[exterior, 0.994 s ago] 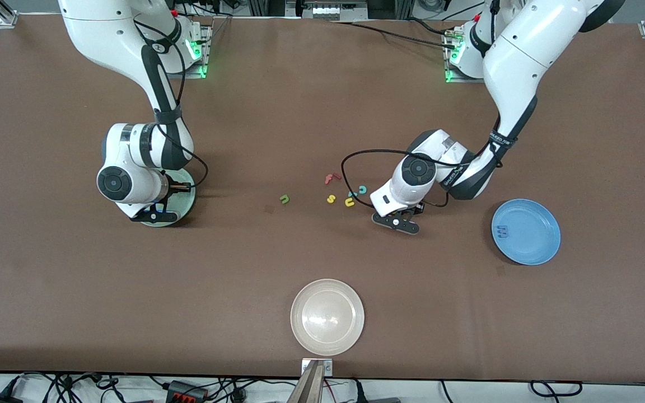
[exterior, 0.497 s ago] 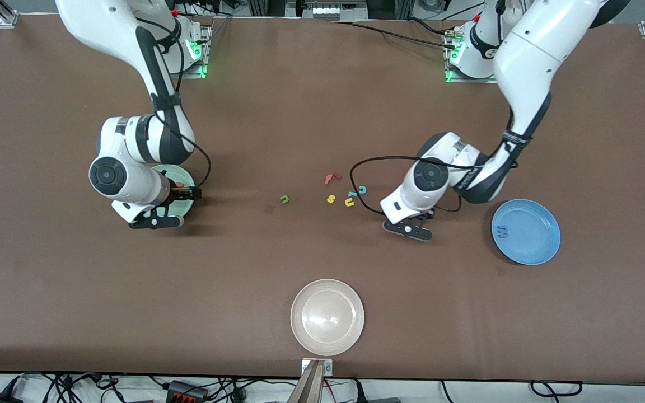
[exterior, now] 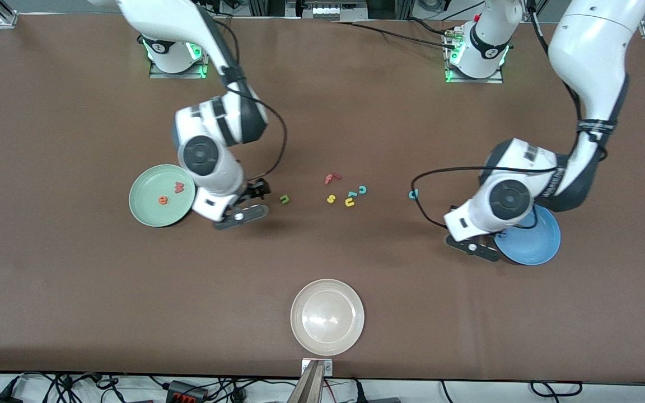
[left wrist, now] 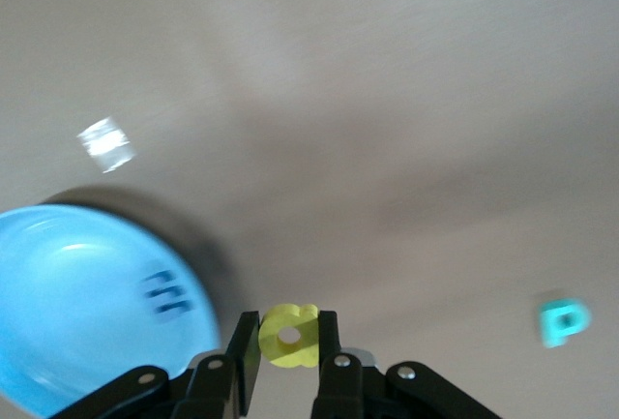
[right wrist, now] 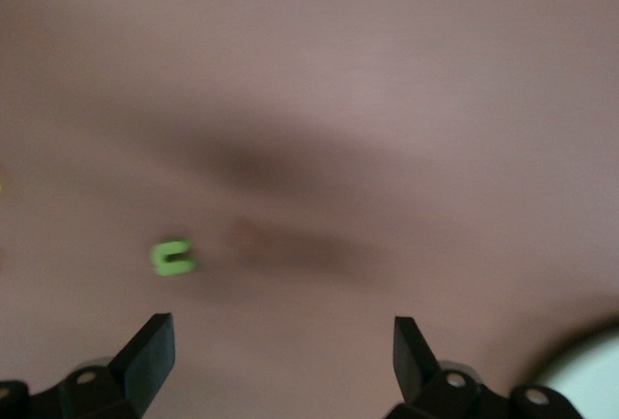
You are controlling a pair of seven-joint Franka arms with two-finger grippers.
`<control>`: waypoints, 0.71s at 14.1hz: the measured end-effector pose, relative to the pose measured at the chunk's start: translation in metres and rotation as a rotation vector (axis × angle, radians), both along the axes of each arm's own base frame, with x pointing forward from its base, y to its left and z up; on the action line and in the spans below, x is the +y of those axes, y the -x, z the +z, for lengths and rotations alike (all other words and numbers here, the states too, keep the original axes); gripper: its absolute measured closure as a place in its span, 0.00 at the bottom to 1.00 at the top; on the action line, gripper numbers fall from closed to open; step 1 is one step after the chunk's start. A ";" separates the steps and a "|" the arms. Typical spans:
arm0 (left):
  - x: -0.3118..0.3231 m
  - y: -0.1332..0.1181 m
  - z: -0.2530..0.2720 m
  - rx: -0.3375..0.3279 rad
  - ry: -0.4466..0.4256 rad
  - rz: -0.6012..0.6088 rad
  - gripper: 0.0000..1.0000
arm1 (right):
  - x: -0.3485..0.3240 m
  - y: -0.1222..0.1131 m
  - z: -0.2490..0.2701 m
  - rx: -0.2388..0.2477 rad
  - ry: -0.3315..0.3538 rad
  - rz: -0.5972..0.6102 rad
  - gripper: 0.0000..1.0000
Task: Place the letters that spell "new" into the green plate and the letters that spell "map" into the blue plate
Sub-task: 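Place the yellow a on the blue plate while the right gripper grasps green u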
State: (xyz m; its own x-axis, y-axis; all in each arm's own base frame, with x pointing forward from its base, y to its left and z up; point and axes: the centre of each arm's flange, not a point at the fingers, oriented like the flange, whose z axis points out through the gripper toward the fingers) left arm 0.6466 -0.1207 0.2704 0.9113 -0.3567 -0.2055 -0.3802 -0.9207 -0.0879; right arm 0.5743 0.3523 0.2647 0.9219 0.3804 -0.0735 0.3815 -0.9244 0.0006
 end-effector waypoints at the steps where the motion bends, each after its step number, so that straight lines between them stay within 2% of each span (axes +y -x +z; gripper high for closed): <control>1: 0.028 -0.004 -0.001 0.010 0.004 0.008 0.72 | 0.018 0.006 -0.016 -0.006 0.012 0.030 0.00; 3: 0.076 -0.005 -0.007 0.031 0.010 0.043 0.72 | 0.044 0.016 -0.041 -0.025 0.027 0.076 0.00; 6: 0.116 0.007 -0.028 0.073 0.015 0.088 0.72 | 0.065 0.030 -0.060 -0.027 0.028 0.115 0.00; 10: 0.153 0.030 -0.067 0.070 0.053 0.139 0.72 | 0.078 0.037 -0.080 -0.046 0.014 0.137 0.07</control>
State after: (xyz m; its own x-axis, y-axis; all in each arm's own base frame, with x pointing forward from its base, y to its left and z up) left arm 0.6170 0.0321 0.2031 0.9366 -0.2407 -0.2548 -0.2527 -0.9674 -0.0151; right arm 0.5369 0.4299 0.1850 0.8637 0.5024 -0.0390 0.5037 -0.8632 0.0338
